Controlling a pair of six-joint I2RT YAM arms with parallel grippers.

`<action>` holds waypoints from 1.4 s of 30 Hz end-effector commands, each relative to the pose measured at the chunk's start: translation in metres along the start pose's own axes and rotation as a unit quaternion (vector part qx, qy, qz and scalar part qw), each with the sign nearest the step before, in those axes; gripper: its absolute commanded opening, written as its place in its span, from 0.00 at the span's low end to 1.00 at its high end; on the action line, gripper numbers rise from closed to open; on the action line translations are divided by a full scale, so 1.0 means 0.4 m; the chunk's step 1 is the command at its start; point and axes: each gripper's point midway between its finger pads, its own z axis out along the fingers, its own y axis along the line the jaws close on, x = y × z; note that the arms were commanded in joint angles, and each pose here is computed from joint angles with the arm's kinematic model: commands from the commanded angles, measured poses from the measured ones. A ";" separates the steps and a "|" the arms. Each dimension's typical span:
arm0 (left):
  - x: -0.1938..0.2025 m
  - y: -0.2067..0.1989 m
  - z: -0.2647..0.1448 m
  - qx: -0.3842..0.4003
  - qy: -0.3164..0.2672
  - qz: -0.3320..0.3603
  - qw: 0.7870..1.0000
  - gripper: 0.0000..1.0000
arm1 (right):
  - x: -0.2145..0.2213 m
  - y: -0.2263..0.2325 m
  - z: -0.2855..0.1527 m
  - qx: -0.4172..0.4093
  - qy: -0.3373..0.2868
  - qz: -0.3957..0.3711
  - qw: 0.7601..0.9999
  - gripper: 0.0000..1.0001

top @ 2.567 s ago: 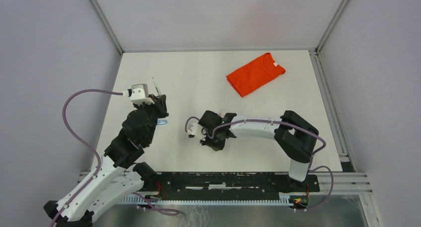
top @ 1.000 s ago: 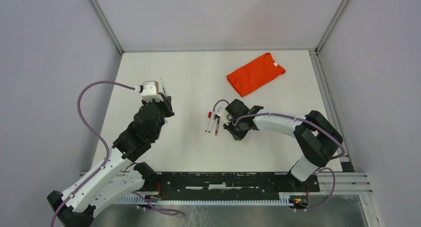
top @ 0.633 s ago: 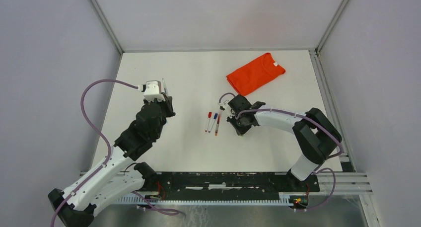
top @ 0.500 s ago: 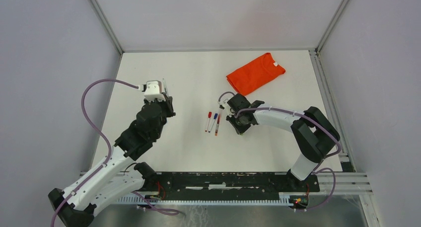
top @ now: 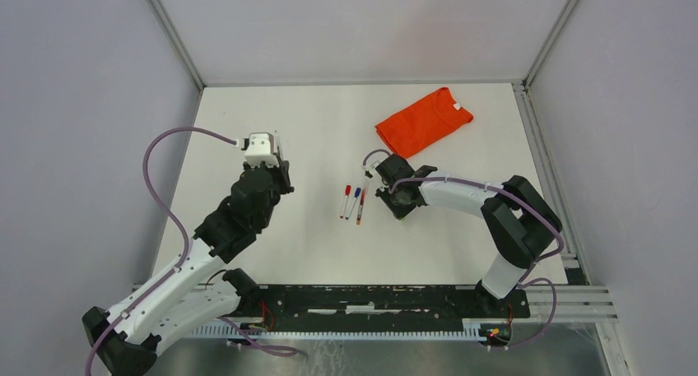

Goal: Insert the pens into the pen caps
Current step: Insert the pen cap onto the pen.

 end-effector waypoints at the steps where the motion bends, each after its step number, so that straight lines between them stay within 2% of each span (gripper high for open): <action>1: -0.031 -0.031 0.006 0.026 -0.015 -0.001 1.000 0.02 | 0.116 -0.026 0.028 0.023 0.070 0.000 0.997 0.06; 4: -0.030 -0.075 0.011 0.068 -0.009 -0.001 0.998 0.02 | 0.056 -0.028 -0.001 0.000 0.015 0.033 0.999 0.01; 8: -0.033 -0.159 0.020 0.143 -0.002 0.003 0.990 0.02 | -0.005 -0.047 -0.046 -0.058 -0.070 0.102 0.991 0.00; 15: -0.049 -0.304 0.046 0.252 0.017 0.023 0.967 0.02 | -0.083 -0.085 -0.147 -0.143 -0.212 0.181 0.950 0.00; 20: -0.053 -0.405 0.077 0.316 0.031 0.020 0.948 0.02 | -0.153 -0.151 -0.272 -0.137 -0.331 0.212 0.909 0.00; 28: -0.105 -0.539 0.115 0.383 0.019 0.005 0.924 0.02 | -0.270 -0.222 -0.526 -0.100 -0.515 0.214 0.824 0.00; 35: -0.071 -0.587 0.075 0.420 0.013 0.038 0.907 0.02 | -0.307 -0.237 -0.682 -0.095 -0.618 0.212 0.751 0.00; 42: -0.030 -0.608 -0.001 0.434 0.004 0.074 0.898 0.02 | -0.323 -0.207 -0.799 -0.131 -0.684 0.185 0.693 0.00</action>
